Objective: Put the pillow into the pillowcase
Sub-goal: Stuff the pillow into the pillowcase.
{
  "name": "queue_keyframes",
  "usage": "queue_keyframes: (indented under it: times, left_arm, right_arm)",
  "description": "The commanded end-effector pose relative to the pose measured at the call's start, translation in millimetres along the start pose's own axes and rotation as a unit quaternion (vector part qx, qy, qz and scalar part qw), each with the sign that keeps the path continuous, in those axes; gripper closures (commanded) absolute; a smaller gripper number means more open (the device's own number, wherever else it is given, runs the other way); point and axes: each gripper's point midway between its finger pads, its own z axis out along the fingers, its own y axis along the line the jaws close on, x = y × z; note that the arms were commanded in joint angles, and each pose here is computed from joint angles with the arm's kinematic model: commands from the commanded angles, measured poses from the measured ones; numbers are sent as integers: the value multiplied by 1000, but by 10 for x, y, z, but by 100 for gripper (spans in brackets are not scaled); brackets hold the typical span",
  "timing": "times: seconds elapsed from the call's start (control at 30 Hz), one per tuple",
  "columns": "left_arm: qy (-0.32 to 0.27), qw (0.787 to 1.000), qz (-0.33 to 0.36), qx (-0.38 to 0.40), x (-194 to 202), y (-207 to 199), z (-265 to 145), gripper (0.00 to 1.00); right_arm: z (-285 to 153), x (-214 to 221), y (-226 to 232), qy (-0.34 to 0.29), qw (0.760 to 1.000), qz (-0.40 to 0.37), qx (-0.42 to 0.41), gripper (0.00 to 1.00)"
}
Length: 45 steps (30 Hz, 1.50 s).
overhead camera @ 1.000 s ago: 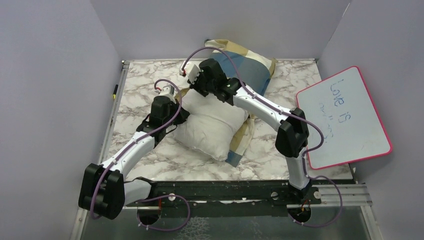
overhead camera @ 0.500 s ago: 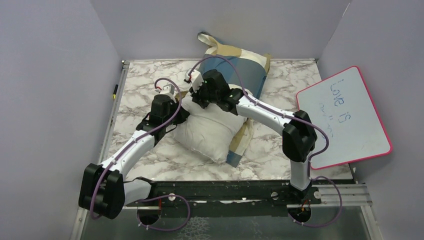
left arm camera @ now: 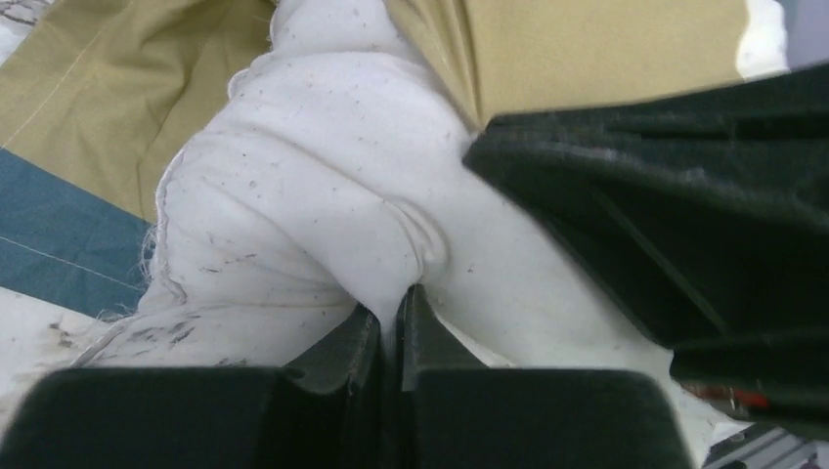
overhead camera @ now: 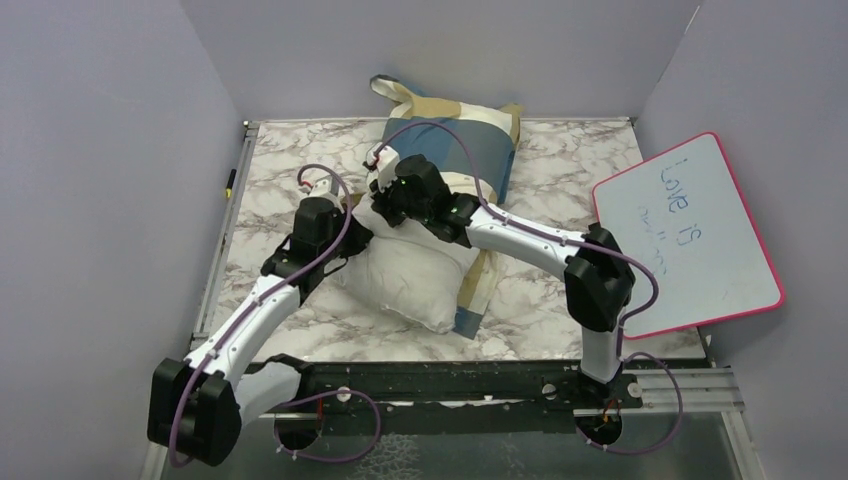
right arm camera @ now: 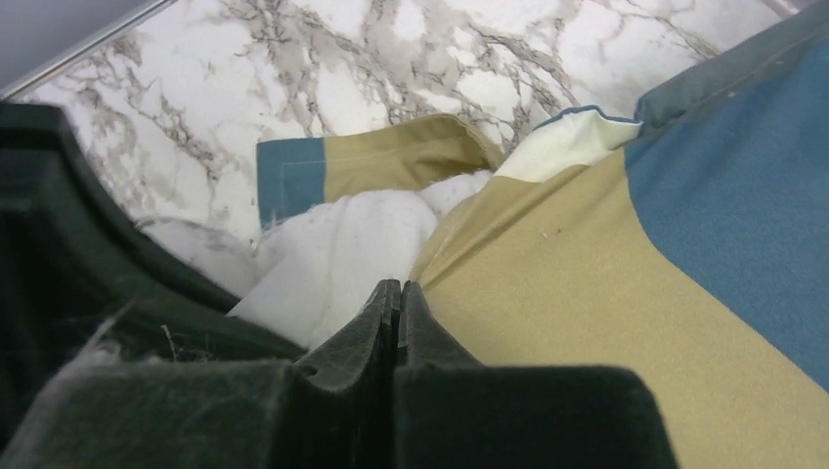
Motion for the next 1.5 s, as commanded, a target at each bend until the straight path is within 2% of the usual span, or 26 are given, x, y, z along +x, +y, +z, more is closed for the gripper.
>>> queue_keyframes:
  times: [0.0, 0.1, 0.2, 0.33, 0.53, 0.73, 0.9, 1.03, 1.1, 1.17, 1.23, 1.27, 1.3, 1.33, 1.47]
  left_arm:
    - [-55, 998, 3, 24, -166, -109, -163, 78]
    - [-72, 996, 51, 22, -251, -105, -315, 52]
    - [-103, 986, 129, 32, -426, -175, -493, 39]
    - [-137, 966, 213, 43, -676, -329, -688, 27]
    - [-118, 954, 266, 77, -729, -699, -683, 21]
    - [-67, 942, 321, 66, -272, -1070, -420, 19]
    - [-21, 933, 352, 66, 150, -1273, -187, 17]
    - [12, 920, 390, 36, 473, -1187, 138, 17]
    - [28, 913, 408, -13, 586, -973, 332, 20]
    - [33, 906, 417, -61, 640, -748, 469, 35]
    - [25, 910, 404, -91, 618, -598, 531, 75]
    - [18, 914, 394, -93, 594, -580, 535, 88]
    - [10, 919, 384, -89, 564, -590, 523, 95]
    - [0, 923, 375, -84, 519, -617, 496, 100]
    - [-40, 938, 340, -59, 338, -775, 376, 100]
  right_arm:
    - [-16, -170, 210, -20, 999, 30, -13, 94]
    - [-209, -232, -20, -25, 999, 19, 10, 76]
    - [-520, -317, -192, -43, 999, -3, 24, 55]
    - [-924, -208, -437, -39, 998, -7, 50, 40]
    - [-1431, 133, -898, -33, 993, 5, 110, 35]
    - [-1802, 534, -1353, -34, 977, -20, 208, 35]
    - [-1843, 852, -1477, -16, 978, -25, 205, 35]
    - [-1817, 1107, -1549, -1, 976, -20, 217, 35]
    - [-1818, 1192, -1596, 6, 973, -23, 230, 35]
    - [-1823, 1265, -1636, 9, 970, -32, 241, 36]
    - [-1831, 1280, -1670, 3, 968, -48, 247, 36]
    - [-1834, 1304, -1688, 2, 967, -53, 249, 36]
    - [-1838, 1312, -1705, 1, 966, -65, 251, 36]
    - [-1836, 1329, -1715, 0, 965, -73, 251, 36]
    - [-1775, 1318, -1692, -30, 966, -99, 238, 37]
